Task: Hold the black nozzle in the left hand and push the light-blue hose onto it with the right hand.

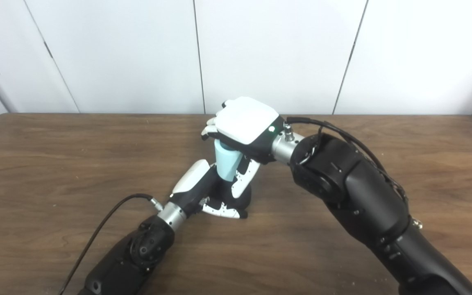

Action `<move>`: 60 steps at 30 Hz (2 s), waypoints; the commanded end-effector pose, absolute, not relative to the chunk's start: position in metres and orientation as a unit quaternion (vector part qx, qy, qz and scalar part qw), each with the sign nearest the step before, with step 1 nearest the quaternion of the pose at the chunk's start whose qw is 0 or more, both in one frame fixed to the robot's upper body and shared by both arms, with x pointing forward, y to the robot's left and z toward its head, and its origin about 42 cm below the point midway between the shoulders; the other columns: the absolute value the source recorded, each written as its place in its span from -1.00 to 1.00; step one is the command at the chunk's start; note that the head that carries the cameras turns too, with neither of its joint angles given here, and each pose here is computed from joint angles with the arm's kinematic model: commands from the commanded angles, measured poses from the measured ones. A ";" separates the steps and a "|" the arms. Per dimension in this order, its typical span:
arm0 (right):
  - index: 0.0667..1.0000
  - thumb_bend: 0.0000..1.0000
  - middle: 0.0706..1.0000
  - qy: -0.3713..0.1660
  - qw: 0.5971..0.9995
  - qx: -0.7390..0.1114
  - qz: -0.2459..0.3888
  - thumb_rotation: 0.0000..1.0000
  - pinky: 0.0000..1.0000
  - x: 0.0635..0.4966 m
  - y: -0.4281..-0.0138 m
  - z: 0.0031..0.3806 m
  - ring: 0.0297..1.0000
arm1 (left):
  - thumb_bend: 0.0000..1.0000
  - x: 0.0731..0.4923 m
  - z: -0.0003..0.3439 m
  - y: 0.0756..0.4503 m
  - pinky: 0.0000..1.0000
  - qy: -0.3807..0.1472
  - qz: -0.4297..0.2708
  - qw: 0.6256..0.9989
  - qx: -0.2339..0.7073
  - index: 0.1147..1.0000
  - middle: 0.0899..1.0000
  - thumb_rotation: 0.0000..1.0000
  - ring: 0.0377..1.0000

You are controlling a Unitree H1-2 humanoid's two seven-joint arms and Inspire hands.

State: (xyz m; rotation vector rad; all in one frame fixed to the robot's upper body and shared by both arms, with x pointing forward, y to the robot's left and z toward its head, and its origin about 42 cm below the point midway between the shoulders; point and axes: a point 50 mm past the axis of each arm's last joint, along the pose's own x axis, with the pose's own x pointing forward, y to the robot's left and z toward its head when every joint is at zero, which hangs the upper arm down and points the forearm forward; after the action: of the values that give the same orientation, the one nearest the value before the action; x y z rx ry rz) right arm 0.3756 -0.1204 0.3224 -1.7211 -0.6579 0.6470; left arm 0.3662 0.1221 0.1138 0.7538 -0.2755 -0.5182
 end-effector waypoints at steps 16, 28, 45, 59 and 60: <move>0.86 0.78 0.88 -0.233 0.581 -0.707 0.331 0.20 1.00 0.378 -0.132 0.302 0.92 | 0.01 0.302 0.020 0.148 0.69 0.047 -0.322 0.861 0.391 -0.14 0.53 -0.80 0.72; 0.89 0.78 0.89 -0.225 0.587 -0.702 0.336 0.19 1.00 0.377 -0.131 0.293 0.93 | 0.01 0.302 0.020 0.149 0.69 0.047 -0.322 0.861 0.391 -0.14 0.53 -0.80 0.73; 0.91 0.77 0.93 -0.218 0.577 -0.711 0.337 0.17 1.00 0.379 -0.130 0.286 0.97 | 0.01 0.302 0.021 0.147 0.69 0.046 -0.322 0.861 0.391 -0.14 0.53 -0.80 0.73; 0.92 0.74 0.94 -0.221 0.565 -0.721 0.335 0.14 1.00 0.379 -0.131 0.285 0.97 | 0.01 0.302 0.023 0.147 0.68 0.047 -0.321 0.862 0.389 -0.14 0.53 -0.80 0.72; 0.92 0.74 0.94 -0.221 0.564 -0.721 0.335 0.14 1.00 0.378 -0.132 0.284 0.97 | 0.01 0.302 0.023 0.147 0.68 0.047 -0.321 0.862 0.389 -0.14 0.53 -0.80 0.72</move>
State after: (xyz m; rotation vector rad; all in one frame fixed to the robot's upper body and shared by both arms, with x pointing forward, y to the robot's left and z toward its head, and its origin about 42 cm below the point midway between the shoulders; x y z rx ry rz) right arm 0.3782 -0.1225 0.3089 -1.6221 -0.6239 0.6884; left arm 0.3652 0.1219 0.1140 0.7521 -0.2766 -0.5209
